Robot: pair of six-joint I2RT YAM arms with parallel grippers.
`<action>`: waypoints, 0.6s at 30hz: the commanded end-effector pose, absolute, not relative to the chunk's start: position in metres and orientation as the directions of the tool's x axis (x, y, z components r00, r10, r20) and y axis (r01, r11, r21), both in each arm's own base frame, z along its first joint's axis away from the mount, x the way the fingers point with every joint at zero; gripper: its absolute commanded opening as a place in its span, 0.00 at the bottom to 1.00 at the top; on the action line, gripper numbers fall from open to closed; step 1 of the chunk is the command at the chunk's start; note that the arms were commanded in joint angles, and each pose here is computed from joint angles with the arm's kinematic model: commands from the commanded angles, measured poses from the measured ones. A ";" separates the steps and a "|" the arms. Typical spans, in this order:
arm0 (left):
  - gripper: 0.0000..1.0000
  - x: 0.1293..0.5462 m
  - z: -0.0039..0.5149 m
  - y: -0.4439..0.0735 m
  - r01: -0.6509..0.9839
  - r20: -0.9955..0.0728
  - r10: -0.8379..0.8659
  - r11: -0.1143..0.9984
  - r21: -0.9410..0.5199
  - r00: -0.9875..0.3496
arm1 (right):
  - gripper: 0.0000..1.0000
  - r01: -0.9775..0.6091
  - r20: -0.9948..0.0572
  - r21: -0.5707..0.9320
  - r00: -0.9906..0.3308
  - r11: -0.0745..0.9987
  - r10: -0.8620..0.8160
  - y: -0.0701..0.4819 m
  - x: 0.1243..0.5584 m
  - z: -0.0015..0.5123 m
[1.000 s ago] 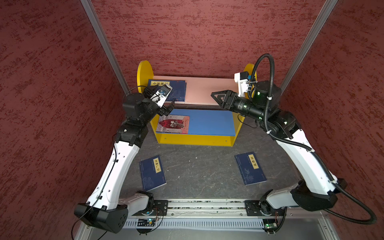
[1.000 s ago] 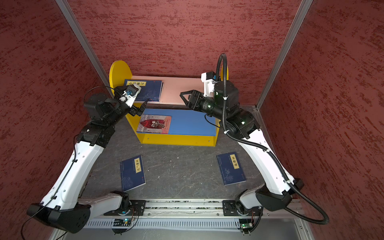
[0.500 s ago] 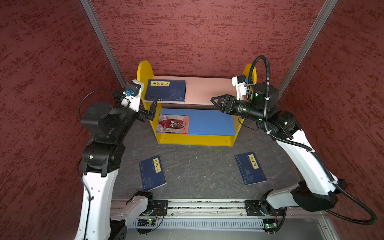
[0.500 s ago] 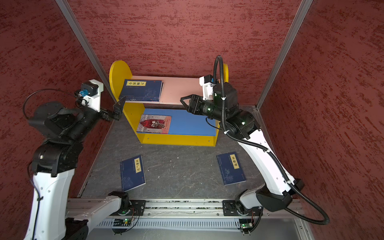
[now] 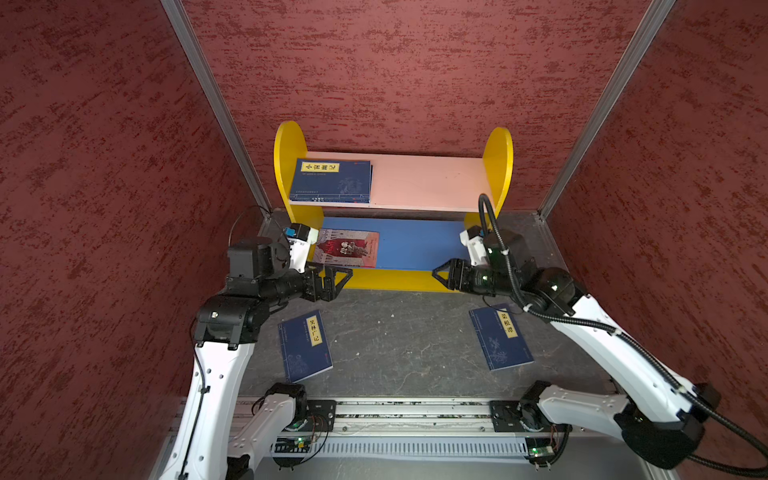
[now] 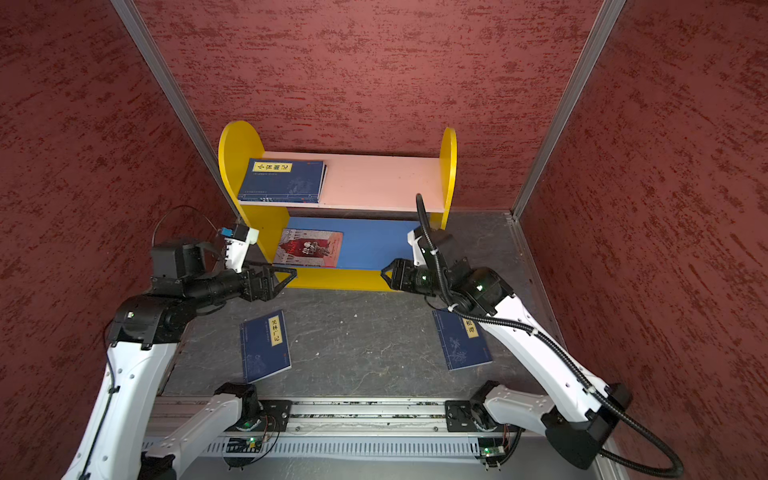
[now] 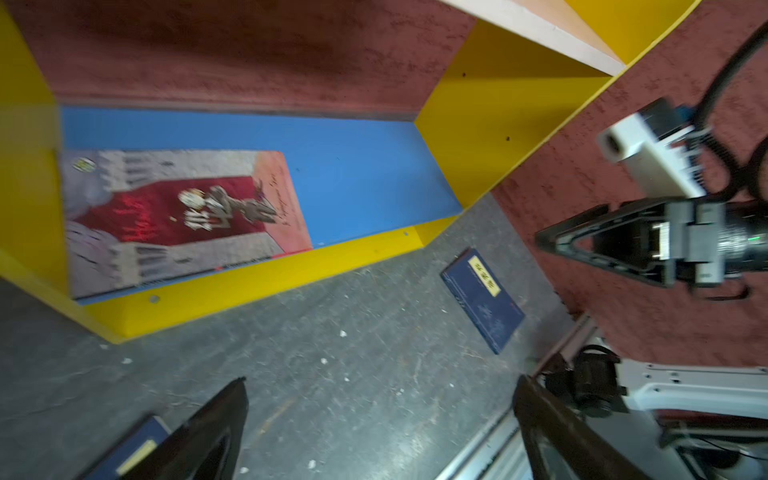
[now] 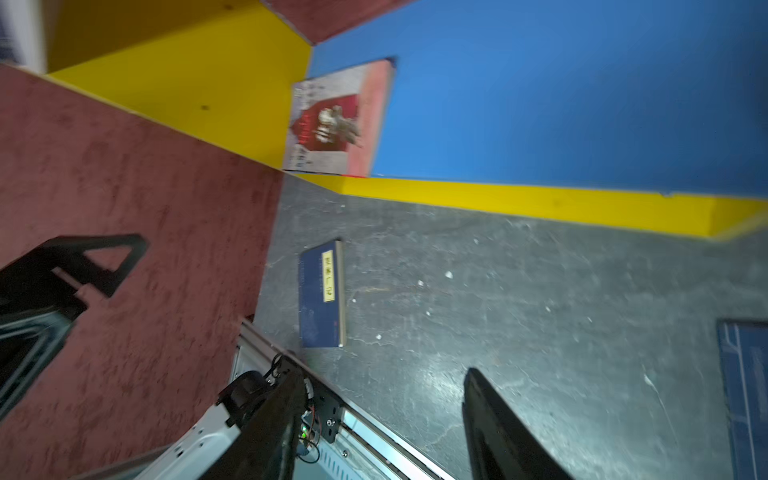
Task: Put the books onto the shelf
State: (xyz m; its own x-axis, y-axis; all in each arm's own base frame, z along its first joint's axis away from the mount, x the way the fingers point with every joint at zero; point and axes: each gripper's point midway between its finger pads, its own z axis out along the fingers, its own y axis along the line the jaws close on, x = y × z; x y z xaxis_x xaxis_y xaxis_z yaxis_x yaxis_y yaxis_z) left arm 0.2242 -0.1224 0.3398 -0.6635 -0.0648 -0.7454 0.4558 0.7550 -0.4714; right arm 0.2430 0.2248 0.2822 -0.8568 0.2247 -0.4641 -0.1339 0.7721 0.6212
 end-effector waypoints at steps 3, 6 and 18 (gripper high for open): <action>1.00 0.206 0.338 -0.150 0.480 -0.649 -0.105 0.587 -0.652 -0.753 | 0.64 0.175 -0.404 0.616 -0.767 0.768 0.499 0.177 0.245 0.236; 1.00 0.207 0.324 -0.159 0.468 -0.612 -0.094 0.556 -0.687 -0.785 | 0.66 0.278 -0.375 0.580 -0.743 0.766 0.554 0.164 0.249 0.207; 0.99 0.214 0.280 -0.182 0.382 -0.518 -0.070 0.593 -0.709 -0.852 | 0.71 0.563 -0.335 0.417 -0.634 0.713 0.697 0.072 0.280 0.157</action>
